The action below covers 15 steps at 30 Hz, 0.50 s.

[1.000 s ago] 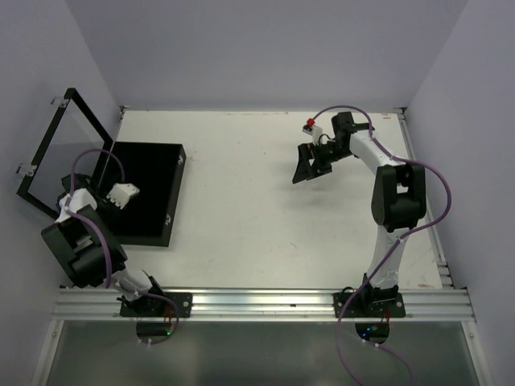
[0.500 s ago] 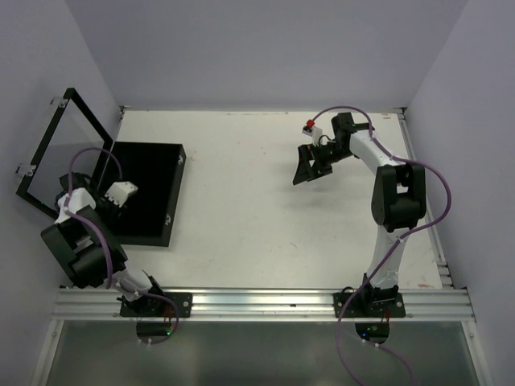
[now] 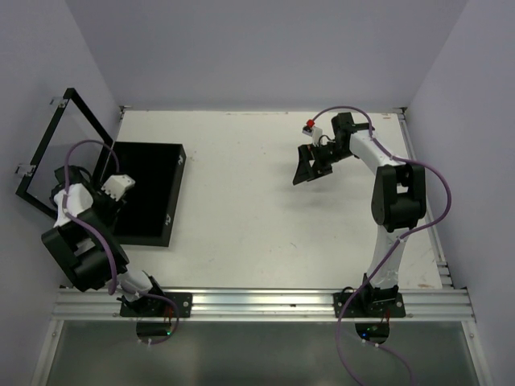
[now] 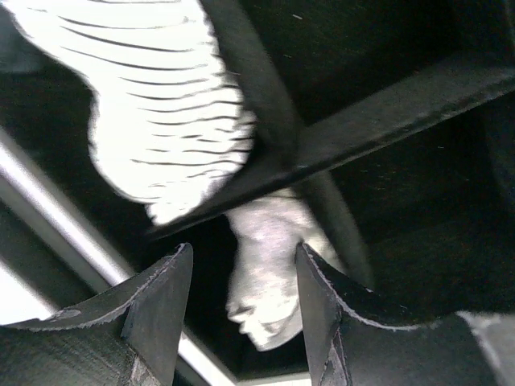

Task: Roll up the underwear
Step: Place the rolled underwear into the container

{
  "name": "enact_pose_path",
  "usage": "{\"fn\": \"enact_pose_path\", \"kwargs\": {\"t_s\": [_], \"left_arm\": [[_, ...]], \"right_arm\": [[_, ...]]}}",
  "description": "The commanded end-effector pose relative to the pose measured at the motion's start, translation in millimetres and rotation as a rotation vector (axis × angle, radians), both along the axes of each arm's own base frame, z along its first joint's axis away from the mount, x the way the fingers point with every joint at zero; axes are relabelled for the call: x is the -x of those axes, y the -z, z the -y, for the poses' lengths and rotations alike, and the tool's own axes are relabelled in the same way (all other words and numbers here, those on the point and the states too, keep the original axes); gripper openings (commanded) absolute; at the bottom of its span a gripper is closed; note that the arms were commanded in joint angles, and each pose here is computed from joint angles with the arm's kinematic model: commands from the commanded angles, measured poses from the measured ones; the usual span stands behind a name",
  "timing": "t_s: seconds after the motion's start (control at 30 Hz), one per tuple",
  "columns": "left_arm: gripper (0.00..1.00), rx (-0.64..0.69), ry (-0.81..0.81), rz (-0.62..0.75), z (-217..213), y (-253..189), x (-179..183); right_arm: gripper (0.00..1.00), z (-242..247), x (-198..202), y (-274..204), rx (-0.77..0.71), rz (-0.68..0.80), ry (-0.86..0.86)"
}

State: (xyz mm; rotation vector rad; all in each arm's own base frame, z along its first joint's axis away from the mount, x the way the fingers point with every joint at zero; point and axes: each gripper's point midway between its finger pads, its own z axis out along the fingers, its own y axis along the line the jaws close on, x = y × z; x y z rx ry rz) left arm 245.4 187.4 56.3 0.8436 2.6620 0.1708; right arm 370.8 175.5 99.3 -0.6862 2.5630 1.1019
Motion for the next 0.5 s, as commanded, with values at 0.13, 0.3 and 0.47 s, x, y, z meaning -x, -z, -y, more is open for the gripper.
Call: {"fn": "enact_pose_path", "kwargs": {"t_s": [0.13, 0.3, 0.47], "left_arm": [[0.58, -0.089, 0.084, 0.131, -9.8, -48.0, -34.9], [0.58, -0.186, 0.156, 0.203, -4.7, -72.5, -47.1], [0.58, -0.312, 0.24, 0.353, 17.6, -119.0, -75.9]], "right_arm": [[0.99, -2.1, -7.9, -25.5, -0.029, 0.073, -0.002], [0.98, -1.7, -7.7, -24.9, -0.026, 0.075, -0.002], [0.98, -0.5, -10.2, -30.8, -0.019, 0.104, -0.002]]}}
